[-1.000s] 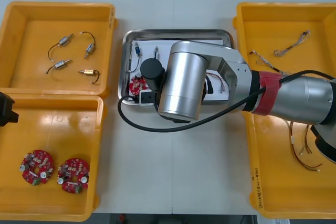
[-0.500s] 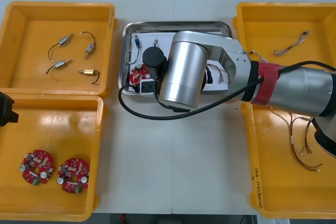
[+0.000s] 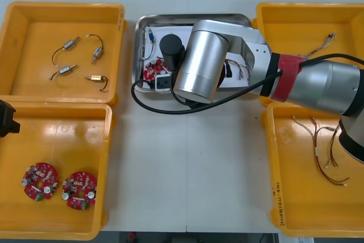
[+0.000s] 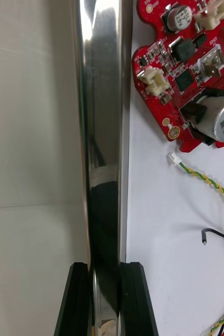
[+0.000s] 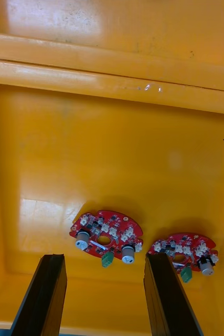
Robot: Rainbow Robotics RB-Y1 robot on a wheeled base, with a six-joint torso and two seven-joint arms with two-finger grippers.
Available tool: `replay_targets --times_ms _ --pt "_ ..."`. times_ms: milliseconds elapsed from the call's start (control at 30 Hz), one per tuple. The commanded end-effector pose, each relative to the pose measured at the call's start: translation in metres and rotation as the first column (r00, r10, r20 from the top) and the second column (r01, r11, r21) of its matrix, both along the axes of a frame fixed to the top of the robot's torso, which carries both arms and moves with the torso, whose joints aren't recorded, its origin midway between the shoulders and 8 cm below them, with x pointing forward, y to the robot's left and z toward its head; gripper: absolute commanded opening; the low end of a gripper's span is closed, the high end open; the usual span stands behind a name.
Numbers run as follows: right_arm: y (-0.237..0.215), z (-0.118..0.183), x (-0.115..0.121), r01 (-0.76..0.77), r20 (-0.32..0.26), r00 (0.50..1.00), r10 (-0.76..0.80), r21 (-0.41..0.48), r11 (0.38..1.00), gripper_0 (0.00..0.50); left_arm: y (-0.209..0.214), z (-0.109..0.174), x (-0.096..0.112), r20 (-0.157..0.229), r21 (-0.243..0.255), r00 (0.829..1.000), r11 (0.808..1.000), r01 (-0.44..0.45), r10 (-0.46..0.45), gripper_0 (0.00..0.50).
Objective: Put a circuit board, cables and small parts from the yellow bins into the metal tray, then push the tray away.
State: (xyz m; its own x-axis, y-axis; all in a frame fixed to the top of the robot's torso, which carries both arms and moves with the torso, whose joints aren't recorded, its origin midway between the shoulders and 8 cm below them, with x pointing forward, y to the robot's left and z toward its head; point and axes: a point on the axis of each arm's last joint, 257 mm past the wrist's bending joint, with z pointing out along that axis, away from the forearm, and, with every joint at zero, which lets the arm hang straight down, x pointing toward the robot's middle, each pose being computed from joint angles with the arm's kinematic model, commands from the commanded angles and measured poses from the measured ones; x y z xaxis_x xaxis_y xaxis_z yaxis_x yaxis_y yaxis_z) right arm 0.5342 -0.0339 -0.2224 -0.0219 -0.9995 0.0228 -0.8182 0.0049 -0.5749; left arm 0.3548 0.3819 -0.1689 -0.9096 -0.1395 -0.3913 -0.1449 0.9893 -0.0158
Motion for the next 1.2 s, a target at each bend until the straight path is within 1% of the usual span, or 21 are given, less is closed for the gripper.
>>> replay_targets --times_ms 33,167,367,800,1200 --pt "0.024 0.028 0.010 -0.080 0.047 0.996 0.081 -0.030 0.996 0.000 0.015 0.015 -0.003 0.014 0.089 0.997 0.994 0.069 -0.071 0.433" --pt "0.028 0.034 0.015 -0.084 0.056 0.995 0.086 -0.040 0.996 0.000 0.015 0.015 -0.003 0.014 0.089 0.997 0.994 0.069 -0.071 0.433" --pt "0.036 0.036 0.019 -0.099 0.050 0.994 0.099 -0.014 0.995 0.000 0.015 0.015 -0.003 0.014 0.089 0.997 0.994 0.069 -0.071 0.433" --pt "0.030 0.052 0.043 -0.095 0.090 0.991 0.097 -0.028 0.995 0.000 0.015 0.015 -0.003 0.014 0.089 0.997 0.994 0.069 -0.071 0.432" --pt "0.029 0.061 0.059 -0.086 0.118 0.989 0.087 -0.013 0.996 0.000 0.015 0.015 -0.003 0.014 0.089 0.997 0.994 0.069 -0.071 0.435"
